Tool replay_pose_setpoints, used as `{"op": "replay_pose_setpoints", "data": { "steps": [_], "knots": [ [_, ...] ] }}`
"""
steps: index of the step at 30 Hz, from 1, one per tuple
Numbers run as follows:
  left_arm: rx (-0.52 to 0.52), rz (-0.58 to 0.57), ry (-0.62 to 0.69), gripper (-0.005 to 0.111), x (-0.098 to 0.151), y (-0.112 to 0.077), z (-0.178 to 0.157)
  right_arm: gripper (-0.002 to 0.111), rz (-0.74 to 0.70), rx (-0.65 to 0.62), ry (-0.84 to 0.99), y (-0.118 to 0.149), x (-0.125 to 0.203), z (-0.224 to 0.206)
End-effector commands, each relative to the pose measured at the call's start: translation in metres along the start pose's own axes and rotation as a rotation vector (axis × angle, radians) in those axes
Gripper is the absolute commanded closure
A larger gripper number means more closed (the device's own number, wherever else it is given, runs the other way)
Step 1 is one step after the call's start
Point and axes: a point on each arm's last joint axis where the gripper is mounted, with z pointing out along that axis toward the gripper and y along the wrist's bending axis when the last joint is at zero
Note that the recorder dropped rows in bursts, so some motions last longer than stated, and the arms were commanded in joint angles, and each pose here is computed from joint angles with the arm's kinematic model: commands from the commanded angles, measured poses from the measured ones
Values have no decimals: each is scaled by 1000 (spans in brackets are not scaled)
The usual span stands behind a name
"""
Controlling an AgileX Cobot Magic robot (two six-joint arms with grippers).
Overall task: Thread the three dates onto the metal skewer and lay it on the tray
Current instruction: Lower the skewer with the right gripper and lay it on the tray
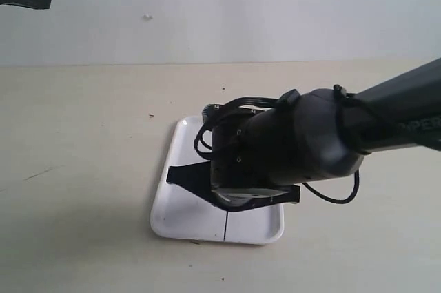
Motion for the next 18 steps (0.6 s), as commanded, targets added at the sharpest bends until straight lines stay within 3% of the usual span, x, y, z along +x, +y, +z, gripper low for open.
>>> {"op": "replay_pose_setpoints", "data": {
  "steps": [1,7,18],
  "knots": [
    [-5,-14,-29,107,-2,0,-2,108,-35,-22,6,4,3,7],
    [-5,-14,-29,107,-2,0,-2,105,-41,-28,13,5,6,11],
    [-7,-14,-32,107,-3,0,-2,76,-59,-31,3,6,5,11]
  ]
}}
